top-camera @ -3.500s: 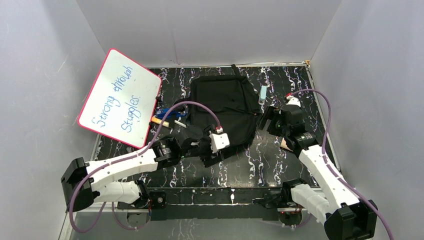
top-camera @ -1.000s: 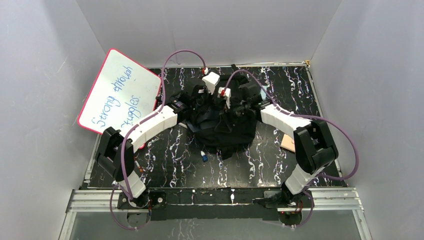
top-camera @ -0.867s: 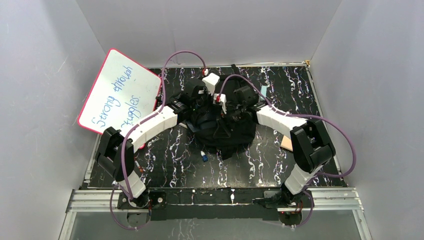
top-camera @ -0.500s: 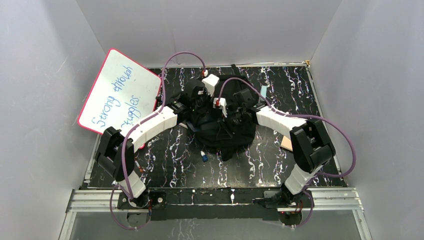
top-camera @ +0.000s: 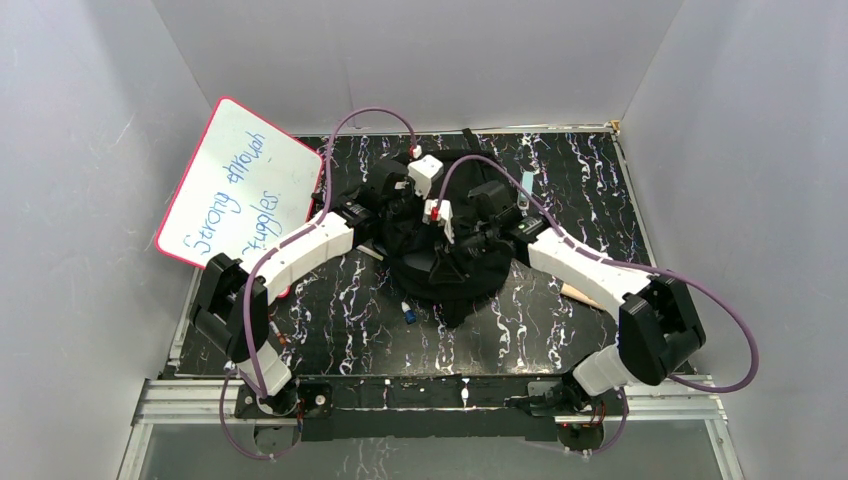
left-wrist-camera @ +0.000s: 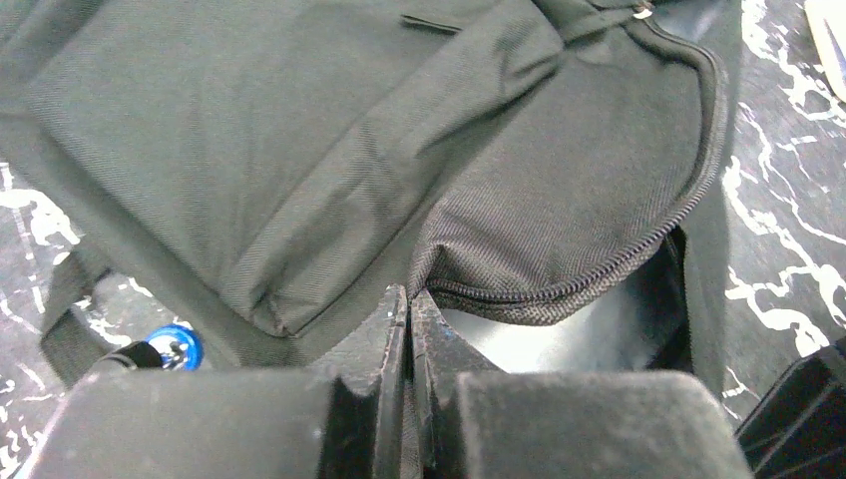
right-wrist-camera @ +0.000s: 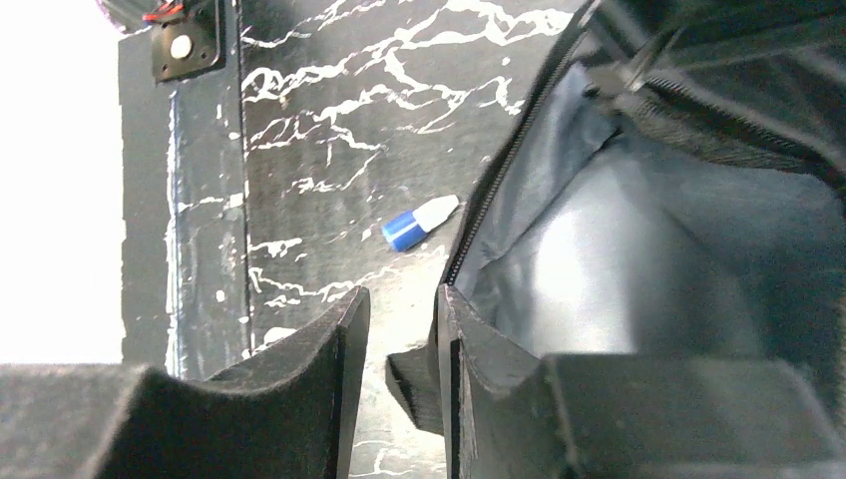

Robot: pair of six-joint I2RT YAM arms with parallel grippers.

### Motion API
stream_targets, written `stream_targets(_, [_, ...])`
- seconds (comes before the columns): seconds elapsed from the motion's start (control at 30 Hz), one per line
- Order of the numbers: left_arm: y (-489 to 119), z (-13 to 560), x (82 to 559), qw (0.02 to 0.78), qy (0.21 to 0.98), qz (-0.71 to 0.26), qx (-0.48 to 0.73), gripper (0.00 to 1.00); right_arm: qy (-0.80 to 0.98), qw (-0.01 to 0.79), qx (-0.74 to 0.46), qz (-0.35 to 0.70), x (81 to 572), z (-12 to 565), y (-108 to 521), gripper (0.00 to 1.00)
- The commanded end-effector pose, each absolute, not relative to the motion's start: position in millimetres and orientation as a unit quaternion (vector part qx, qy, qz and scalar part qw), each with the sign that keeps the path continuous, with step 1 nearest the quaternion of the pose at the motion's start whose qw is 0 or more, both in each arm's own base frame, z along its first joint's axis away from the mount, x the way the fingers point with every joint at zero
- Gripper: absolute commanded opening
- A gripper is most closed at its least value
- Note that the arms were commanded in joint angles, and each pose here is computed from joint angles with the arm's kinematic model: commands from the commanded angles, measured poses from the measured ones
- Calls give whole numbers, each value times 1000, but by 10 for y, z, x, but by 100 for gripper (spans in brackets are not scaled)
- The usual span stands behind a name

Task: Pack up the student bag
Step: Adjust the student bag at the center of the board.

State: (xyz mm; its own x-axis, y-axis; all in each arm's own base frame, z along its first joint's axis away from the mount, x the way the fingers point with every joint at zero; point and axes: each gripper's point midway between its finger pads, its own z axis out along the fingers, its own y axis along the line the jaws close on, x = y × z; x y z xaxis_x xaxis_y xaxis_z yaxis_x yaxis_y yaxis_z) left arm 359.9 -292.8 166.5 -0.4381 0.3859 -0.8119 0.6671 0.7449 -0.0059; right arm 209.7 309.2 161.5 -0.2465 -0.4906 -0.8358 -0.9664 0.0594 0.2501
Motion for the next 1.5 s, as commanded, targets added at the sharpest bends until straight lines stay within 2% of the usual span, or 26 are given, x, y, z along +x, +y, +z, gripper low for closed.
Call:
stream_targets(0.0, [-3037, 1641, 3323, 377, 820, -221, 371, 0, 679, 265, -536, 426, 1880, 1567, 3064, 39])
stream_targets(0.23, [-3077, 1462, 2984, 312, 817, -264, 407, 0, 690, 244, -531, 427, 1666, 1484, 2974, 37])
stream_targets(0.43, [-3192, 1356, 2622, 259, 801, -298, 450, 0, 691, 270, -515, 430, 1567, 1676, 2922, 37])
stream_targets(0.5, [-3238, 1322, 2490, 240, 795, -305, 467, 6, 694, 276, -506, 432, 1541, 1725, 2900, 37])
stream_targets(0.7, [-3327, 1202, 2166, 191, 785, -316, 498, 36, 698, 302, -487, 430, 1515, 1812, 2842, 39])
stream_targets(0.83, [-3358, 1358, 2266, 218, 788, -309, 486, 39, 706, 353, -458, 408, 1651, 1988, 2804, 41])
stream_targets(0.9, [-3386, 1495, 2348, 243, 788, -304, 477, 42, 722, 400, -419, 378, 1830, 2112, 2741, 46])
stream_targets(0.97, [-3401, 1639, 2428, 272, 787, -299, 466, 47, 749, 446, -349, 344, 2034, 2234, 2614, 47])
stream_targets(1.03, [-3380, 1794, 2518, 308, 787, -288, 450, 53, 767, 484, -278, 316, 2198, 2344, 2457, 53])
stream_targets(1.13, [-3316, 1955, 2670, 357, 791, -268, 419, 61, 797, 524, -159, 256, 2420, 2391, 2116, 53])
stream_targets(1.27, [-3291, 2075, 2812, 397, 791, -266, 383, 68, 835, 524, -8, 169, 2586, 2232, 1662, 44])
stream_targets(1.33, [-3323, 2092, 2870, 402, 796, -269, 363, 68, 850, 507, 26, 139, 2614, 2128, 1568, 45])
stream_targets(1.4, [-3379, 2073, 2923, 403, 798, -274, 354, 68, 865, 486, 49, 110, 2639, 2021, 1506, 52])
stream_targets(1.47, [-3439, 2038, 2989, 404, 800, -275, 348, 68, 875, 472, 70, 86, 2683, 1963, 1449, 55])
